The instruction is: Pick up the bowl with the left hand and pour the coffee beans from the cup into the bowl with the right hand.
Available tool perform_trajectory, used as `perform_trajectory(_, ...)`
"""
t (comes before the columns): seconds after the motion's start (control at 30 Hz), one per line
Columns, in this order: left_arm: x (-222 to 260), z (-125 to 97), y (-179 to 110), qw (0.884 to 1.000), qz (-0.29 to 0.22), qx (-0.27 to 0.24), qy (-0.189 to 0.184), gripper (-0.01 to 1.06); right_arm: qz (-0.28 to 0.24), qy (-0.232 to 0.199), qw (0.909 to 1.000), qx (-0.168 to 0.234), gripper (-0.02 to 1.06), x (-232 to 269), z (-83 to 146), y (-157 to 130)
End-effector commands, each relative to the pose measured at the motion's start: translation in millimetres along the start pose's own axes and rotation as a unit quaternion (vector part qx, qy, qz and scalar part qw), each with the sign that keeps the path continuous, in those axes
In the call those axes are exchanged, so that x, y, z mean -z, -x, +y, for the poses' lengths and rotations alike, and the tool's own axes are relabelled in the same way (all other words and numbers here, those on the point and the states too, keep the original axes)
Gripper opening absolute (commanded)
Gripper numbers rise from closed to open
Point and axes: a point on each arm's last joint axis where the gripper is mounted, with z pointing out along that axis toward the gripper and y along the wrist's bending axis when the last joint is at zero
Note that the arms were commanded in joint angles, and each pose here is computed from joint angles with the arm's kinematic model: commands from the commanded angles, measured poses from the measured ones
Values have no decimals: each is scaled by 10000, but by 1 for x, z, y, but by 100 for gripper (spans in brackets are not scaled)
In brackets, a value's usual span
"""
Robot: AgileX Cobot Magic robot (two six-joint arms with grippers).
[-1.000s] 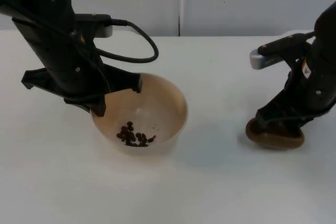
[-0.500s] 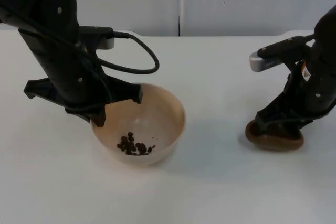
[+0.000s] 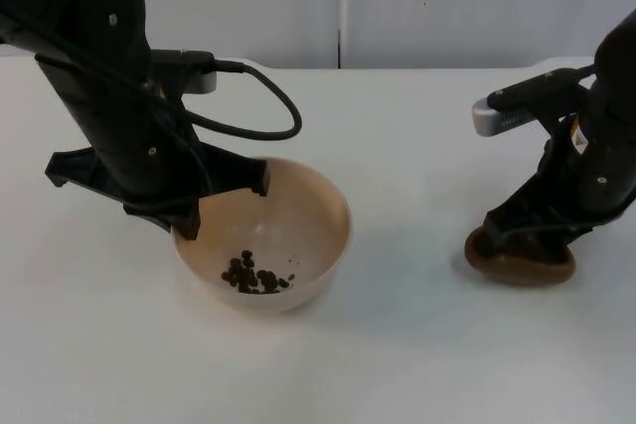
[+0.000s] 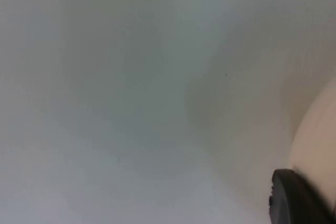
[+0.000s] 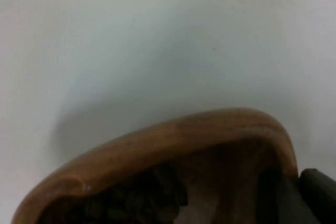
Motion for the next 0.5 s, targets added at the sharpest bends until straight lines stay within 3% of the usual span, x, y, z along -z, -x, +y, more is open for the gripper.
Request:
perform_trajectory(0.0, 0, -1, 1, 10000, -15, -61, 10, 2, -9, -8, 10000, -22, 0, 0, -2, 0)
perform_trajectory(0.07, 0, -1, 1, 10000, -15, -61, 10, 6, -9, -8, 10000, -22, 0, 0, -2, 0)
perform_trajectory(0.13, 0, -1, 1, 10000, -15, -61, 10, 21, -9, -8, 10000, -22, 0, 0, -2, 0)
perform_trajectory(0.17, 0, -1, 1, 10000, -15, -61, 10, 21, -9, -8, 10000, -22, 0, 0, -2, 0)
perform_trajectory(0.3, 0, -1, 1, 10000, -15, -61, 10, 42, 3, -13, 10000, -22, 0, 0, -2, -1)
perform_trajectory(0.47, 1, -1, 0, 10000, 0, -44, 6, 48, 2, -12, 10000, -41, 0, 0, -2, -1)
